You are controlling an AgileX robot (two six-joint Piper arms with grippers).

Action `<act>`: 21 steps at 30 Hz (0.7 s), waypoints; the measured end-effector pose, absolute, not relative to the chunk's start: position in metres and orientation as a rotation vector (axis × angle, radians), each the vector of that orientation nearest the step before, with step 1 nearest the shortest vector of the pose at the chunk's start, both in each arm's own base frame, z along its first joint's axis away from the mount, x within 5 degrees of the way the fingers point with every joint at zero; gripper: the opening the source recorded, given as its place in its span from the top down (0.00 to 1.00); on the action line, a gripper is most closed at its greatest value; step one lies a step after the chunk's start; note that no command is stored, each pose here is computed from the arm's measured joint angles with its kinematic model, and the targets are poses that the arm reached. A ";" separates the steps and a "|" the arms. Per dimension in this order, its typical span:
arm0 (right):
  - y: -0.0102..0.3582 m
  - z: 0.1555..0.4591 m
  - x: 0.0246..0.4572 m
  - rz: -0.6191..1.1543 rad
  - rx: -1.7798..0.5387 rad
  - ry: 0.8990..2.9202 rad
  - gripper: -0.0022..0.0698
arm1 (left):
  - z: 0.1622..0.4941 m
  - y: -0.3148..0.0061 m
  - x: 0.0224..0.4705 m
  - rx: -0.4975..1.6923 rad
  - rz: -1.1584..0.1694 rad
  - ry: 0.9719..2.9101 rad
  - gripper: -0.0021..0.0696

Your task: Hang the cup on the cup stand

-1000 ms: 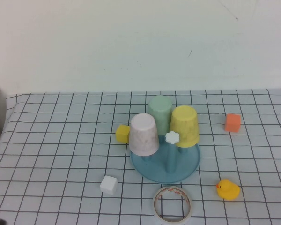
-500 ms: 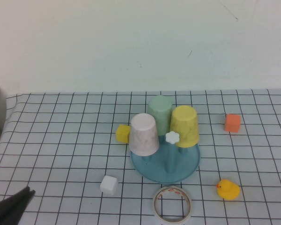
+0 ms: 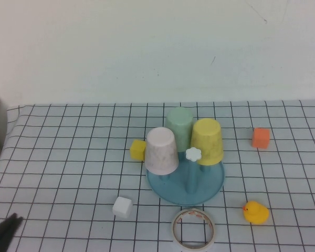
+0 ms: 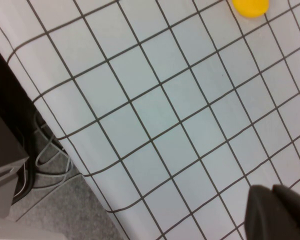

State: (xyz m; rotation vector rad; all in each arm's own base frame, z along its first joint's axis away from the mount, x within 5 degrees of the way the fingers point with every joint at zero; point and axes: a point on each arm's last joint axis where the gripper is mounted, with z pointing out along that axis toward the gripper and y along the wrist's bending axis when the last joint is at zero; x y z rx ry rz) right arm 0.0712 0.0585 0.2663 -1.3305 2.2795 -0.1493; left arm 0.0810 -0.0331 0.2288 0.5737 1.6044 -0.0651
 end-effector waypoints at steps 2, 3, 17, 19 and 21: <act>0.059 0.267 0.071 -0.148 -1.330 2.279 0.97 | 0.225 -0.025 0.077 0.515 -0.016 1.596 0.97; 0.059 0.267 0.071 -0.148 -1.330 2.279 0.97 | 0.223 -0.023 0.075 0.491 0.004 1.591 0.97; 0.059 0.267 0.071 -0.148 -1.330 2.279 0.97 | 0.214 0.000 0.064 0.258 0.202 1.554 0.97; 0.059 0.267 0.071 -0.148 -1.330 2.279 0.97 | 0.213 0.001 0.064 0.246 0.214 1.561 0.97; 0.059 0.267 0.071 -0.148 -1.330 2.279 0.97 | 0.212 0.002 0.064 0.218 0.200 1.564 0.97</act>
